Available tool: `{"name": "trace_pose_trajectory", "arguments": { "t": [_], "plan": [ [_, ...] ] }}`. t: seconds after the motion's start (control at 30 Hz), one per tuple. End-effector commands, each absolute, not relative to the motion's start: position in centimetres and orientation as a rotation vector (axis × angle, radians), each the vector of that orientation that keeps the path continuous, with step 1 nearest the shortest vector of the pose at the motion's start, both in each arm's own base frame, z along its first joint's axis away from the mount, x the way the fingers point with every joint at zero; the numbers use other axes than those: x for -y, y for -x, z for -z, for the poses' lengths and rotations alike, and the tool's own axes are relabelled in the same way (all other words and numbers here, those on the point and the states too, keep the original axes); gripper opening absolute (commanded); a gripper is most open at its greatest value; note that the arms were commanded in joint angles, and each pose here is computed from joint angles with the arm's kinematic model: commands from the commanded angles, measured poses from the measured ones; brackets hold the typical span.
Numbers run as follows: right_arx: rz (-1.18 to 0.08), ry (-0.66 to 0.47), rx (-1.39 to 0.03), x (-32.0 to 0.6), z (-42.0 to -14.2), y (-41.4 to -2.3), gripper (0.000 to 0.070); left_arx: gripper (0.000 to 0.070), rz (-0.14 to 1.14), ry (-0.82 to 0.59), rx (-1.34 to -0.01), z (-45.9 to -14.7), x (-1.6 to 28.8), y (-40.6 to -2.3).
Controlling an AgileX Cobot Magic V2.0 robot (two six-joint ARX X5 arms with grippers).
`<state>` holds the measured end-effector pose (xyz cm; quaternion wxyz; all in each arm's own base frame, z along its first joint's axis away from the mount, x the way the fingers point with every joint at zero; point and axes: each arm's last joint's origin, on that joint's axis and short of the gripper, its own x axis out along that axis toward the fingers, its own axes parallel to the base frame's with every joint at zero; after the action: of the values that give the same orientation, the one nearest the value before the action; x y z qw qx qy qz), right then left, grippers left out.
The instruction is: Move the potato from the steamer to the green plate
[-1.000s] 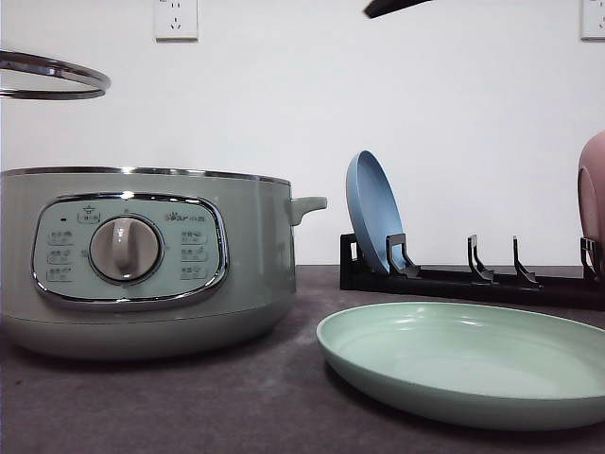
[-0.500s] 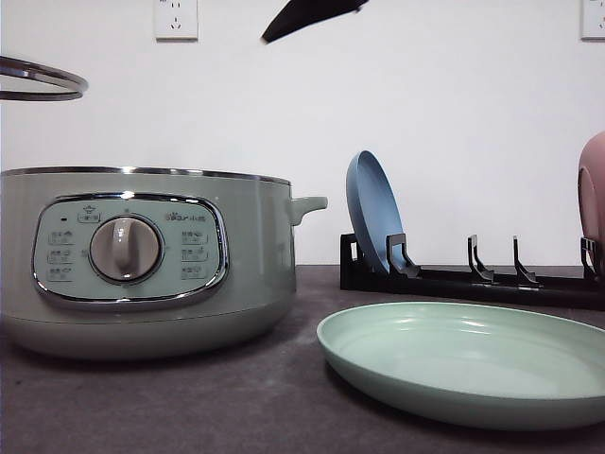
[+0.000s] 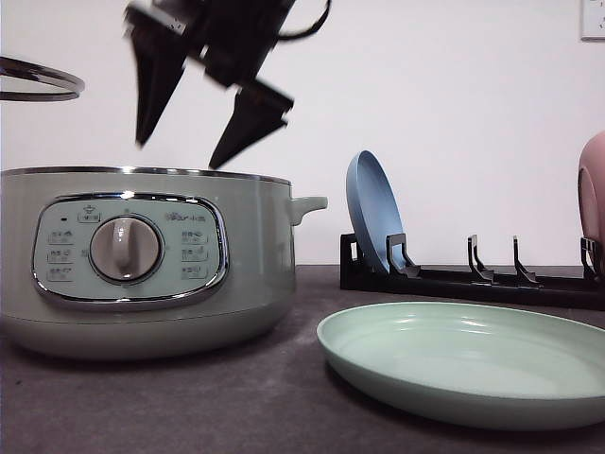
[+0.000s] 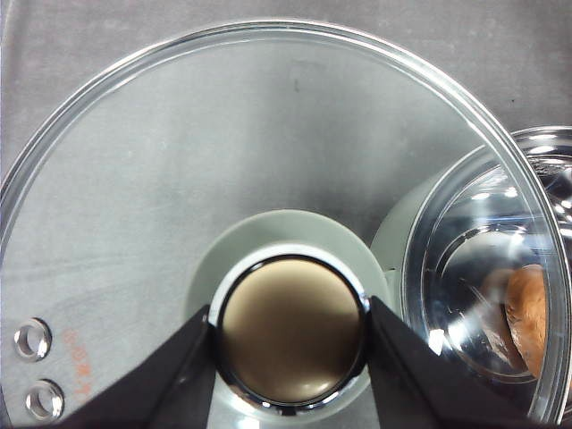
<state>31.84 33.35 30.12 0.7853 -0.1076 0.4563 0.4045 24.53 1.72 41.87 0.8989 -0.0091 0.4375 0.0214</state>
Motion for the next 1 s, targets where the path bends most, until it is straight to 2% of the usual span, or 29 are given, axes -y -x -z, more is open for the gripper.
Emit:
{"name": "trace_pose_trajectory", "arguments": {
  "t": [0.0, 0.3, 0.77, 0.83, 0.97],
  "plan": [
    [-0.882, 0.254, -0.967, -34.7, -29.4, -31.8, 0.0550, 0.0000, -0.040, 0.002, -0.841, -42.9, -1.8, -24.5],
    [-0.821, 0.340, -1.011, -36.9, -25.6, -31.7, 0.0550, 0.0000, -0.041, 0.002, -0.842, -42.9, -1.8, -24.5],
    [-0.783, 0.400, -1.079, -37.7, -22.5, -31.7, 0.0539, 0.0000, -0.041, 0.002, -0.842, -42.9, -1.8, -24.5],
    [-0.784, 0.400, -1.077, -37.8, -22.5, -31.7, 0.0492, 0.0000, -0.041, 0.002, -0.842, -42.9, -1.8, -24.5],
    [-0.789, 0.403, -1.077, -37.9, -22.5, -31.5, 0.0286, 0.0000, -0.041, 0.002, -0.841, -42.9, -1.8, -24.5]
  ]
}}
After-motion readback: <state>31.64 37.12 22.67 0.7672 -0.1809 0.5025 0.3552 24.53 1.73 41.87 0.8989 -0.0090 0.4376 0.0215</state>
